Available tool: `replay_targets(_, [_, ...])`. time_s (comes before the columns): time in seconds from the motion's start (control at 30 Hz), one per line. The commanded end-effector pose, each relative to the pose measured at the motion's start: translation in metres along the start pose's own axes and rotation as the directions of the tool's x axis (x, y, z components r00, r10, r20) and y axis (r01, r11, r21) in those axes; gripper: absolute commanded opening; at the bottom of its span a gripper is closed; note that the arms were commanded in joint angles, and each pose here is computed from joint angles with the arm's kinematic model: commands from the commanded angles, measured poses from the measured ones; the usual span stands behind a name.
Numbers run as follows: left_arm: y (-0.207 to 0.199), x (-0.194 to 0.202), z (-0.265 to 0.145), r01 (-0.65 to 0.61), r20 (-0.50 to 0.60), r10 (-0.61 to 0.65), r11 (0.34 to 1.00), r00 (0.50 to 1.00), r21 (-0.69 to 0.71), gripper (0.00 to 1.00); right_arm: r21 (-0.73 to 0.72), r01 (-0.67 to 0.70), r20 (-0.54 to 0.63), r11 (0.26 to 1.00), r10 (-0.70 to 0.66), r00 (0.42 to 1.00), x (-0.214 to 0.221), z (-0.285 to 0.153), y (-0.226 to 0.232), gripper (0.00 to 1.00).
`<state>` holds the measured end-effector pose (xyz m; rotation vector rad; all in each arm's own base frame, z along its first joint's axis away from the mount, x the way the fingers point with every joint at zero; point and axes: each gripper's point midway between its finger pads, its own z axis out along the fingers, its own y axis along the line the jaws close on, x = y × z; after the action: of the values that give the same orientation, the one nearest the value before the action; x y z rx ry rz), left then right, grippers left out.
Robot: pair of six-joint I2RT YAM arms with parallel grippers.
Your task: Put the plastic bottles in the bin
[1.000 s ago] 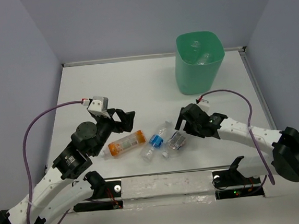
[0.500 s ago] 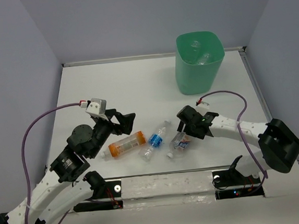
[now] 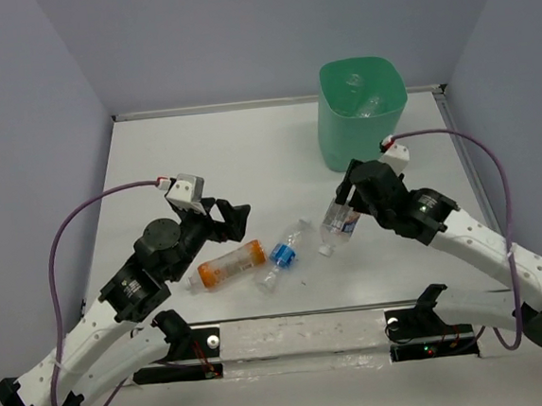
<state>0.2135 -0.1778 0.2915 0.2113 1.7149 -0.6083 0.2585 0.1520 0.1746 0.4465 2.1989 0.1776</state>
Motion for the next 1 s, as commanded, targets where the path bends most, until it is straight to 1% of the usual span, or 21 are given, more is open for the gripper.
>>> replay_targets(0.0, [0.006,-0.009,0.003,-0.011,0.035,0.012,1.0,0.999,-0.023,0.99,-0.184,0.044,0.161,0.982,-0.014,0.987,-0.084,-0.06,0.042,0.51])
replay_targets(0.07, [0.01,-0.011,0.002,-0.006,0.045,0.008,0.999,0.999,-0.041,0.99,-0.26,0.068,0.255,0.963,0.0,0.967,-0.126,-0.086,0.064,0.51])
replay_targets(0.1, [0.011,-0.012,0.003,-0.005,0.048,0.007,0.999,0.999,-0.045,0.99,-0.245,0.097,0.288,0.965,-0.023,0.957,-0.133,-0.084,0.065,0.51])
replay_targets(0.13, [0.013,-0.012,0.003,-0.003,0.049,0.006,0.999,0.999,-0.051,0.99,-0.266,0.12,0.391,0.956,-0.006,0.92,-0.17,-0.104,0.077,0.51])
replay_targets(0.17, [0.015,-0.013,0.003,-0.002,0.052,0.005,0.998,0.999,-0.061,0.99,-0.23,0.148,0.506,0.962,-0.012,0.863,-0.212,-0.12,0.086,0.51])
replay_targets(0.23, [0.017,-0.011,0.003,-0.003,0.05,0.006,0.998,0.999,-0.07,0.99,-0.159,0.165,0.613,0.973,-0.034,0.79,-0.251,-0.132,0.094,0.51])
replay_targets(0.3, [0.019,-0.011,0.004,-0.003,0.049,0.007,0.997,0.999,-0.076,0.99,-0.035,0.184,0.69,0.982,-0.109,0.715,-0.284,-0.118,0.104,0.51])
replay_targets(0.33, [0.02,-0.011,0.004,-0.004,0.049,0.008,0.997,0.999,-0.081,0.99,0.041,0.182,0.739,0.982,-0.153,0.656,-0.314,-0.119,0.098,0.51])
replay_targets(0.37, [0.02,-0.01,0.003,-0.005,0.047,0.008,0.997,0.999,-0.082,0.99,0.057,0.142,0.78,0.988,-0.133,0.612,-0.342,-0.131,0.095,0.51])
replay_targets(0.4, [0.021,-0.011,0.003,-0.004,0.049,0.008,0.996,0.999,-0.086,0.99,0.11,0.1,0.81,0.989,-0.148,0.568,-0.374,-0.125,0.089,0.51])
replay_targets(0.43, [0.021,-0.012,0.003,-0.003,0.052,0.007,0.996,0.999,-0.085,0.99,0.128,0.135,0.795,0.983,-0.183,0.578,-0.369,-0.106,0.1,0.51])
replay_targets(0.47, [0.021,-0.012,0.002,-0.001,0.054,0.005,0.996,0.999,-0.084,0.99,0.166,0.101,0.806,0.981,-0.194,0.56,-0.389,-0.099,0.085,0.51])
replay_targets(0.5, [0.021,-0.012,0.001,0.0,0.056,0.004,0.997,0.998,-0.084,0.99,0.197,0.112,0.81,0.974,-0.226,0.541,-0.403,-0.087,0.089,0.51])
replay_targets(0.53, [0.02,-0.013,0.001,0.0,0.061,0.005,0.997,0.998,-0.082,0.99,0.206,0.07,0.84,0.976,-0.213,0.499,-0.425,-0.092,0.08,0.51])
replay_targets(0.67, [0.021,-0.013,0.001,-0.001,0.062,0.006,0.997,0.998,-0.083,0.99,0.305,0.131,0.823,0.943,-0.331,0.462,-0.439,-0.049,0.086,0.51])
replay_targets(0.77, [0.02,-0.014,0.001,-0.001,0.064,0.006,0.997,0.998,-0.08,0.99,0.374,0.161,0.784,0.914,-0.404,0.472,-0.434,-0.012,0.08,0.54])
replay_targets(0.8, [0.021,-0.014,0.001,-0.002,0.063,0.007,0.997,0.998,-0.082,0.99,0.393,0.177,0.764,0.902,-0.428,0.484,-0.429,0.003,0.075,0.58])
replay_targets(0.83, [0.02,-0.014,0.001,-0.003,0.063,0.008,0.997,0.998,-0.08,0.99,0.391,0.186,0.758,0.902,-0.429,0.492,-0.424,0.012,0.076,0.67])
replay_targets(0.9, [0.021,-0.014,0.001,-0.003,0.063,0.008,0.997,0.998,-0.082,0.99,0.376,0.21,0.747,0.902,-0.429,0.508,-0.413,0.025,0.077,0.78])
replay_targets(0.93, [0.021,-0.013,0.001,-0.005,0.061,0.01,0.997,0.998,-0.082,0.99,0.363,0.223,0.735,0.905,-0.425,0.528,-0.402,0.037,0.076,0.9])
replay_targets(0.97, [0.021,-0.014,0.001,-0.003,0.063,0.008,0.997,0.998,-0.082,0.99,0.35,0.219,0.739,0.911,-0.412,0.533,-0.4,0.034,0.075,0.95])
